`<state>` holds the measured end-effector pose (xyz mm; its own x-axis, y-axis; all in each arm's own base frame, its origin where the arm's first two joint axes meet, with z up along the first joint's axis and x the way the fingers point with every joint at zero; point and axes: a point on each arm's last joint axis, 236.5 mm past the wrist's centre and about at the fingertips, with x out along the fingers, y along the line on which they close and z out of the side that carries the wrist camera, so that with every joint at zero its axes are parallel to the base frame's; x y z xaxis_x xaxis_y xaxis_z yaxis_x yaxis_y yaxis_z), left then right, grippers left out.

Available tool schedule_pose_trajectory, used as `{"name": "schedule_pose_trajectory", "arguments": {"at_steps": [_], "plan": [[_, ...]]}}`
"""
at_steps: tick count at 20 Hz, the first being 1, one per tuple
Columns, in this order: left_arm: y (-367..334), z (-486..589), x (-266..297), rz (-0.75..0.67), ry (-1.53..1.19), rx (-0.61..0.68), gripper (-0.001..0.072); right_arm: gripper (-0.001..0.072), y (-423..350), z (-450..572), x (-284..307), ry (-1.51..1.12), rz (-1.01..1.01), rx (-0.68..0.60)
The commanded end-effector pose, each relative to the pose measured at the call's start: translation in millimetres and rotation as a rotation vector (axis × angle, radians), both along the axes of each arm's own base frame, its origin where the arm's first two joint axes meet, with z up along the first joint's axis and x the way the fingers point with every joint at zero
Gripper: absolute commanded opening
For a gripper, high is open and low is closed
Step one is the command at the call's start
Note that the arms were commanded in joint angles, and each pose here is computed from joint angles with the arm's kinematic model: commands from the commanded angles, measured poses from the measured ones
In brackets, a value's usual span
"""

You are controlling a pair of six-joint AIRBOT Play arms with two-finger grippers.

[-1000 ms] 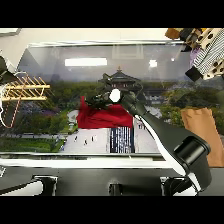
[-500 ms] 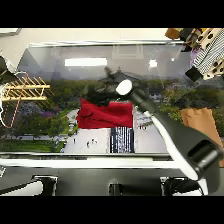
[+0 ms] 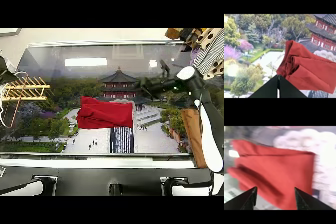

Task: Fold the clothes and pants, and hang the long-sleeved shirts on hangers.

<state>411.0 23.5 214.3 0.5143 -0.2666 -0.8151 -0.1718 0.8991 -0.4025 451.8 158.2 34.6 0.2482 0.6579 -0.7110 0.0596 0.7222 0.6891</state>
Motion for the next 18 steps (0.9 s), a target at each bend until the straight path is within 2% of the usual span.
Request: {"name": "schedule_pose_trajectory", "arguments": {"at_steps": [1, 7, 11, 15, 16, 17, 18], "plan": [[0, 0, 0, -0.021, -0.006, 0.014, 0.0014, 0.0545, -18, -53, -24, 0.077, 0.044, 0.014], [1, -1, 1, -0.029, -0.008, 0.018, 0.0014, 0.0542, 9, -93, -29, 0.120, 0.048, 0.165], [2, -5, 4, -0.026, -0.002, 0.015, 0.0014, 0.0540, 34, -111, -43, 0.144, 0.107, 0.143], [2, -8, 6, -0.026, 0.004, 0.013, 0.0014, 0.0531, 50, -127, -40, 0.156, 0.082, 0.107], [2, -8, 6, -0.026, 0.004, 0.013, 0.0014, 0.0518, 55, -131, -43, 0.170, 0.089, 0.108], [2, -8, 6, -0.026, 0.004, 0.013, 0.0014, 0.0459, 58, -132, -46, 0.173, 0.101, 0.102], [2, -8, 6, -0.026, 0.004, 0.013, 0.0014, 0.0343, 61, -132, -48, 0.171, 0.109, 0.102]]}}
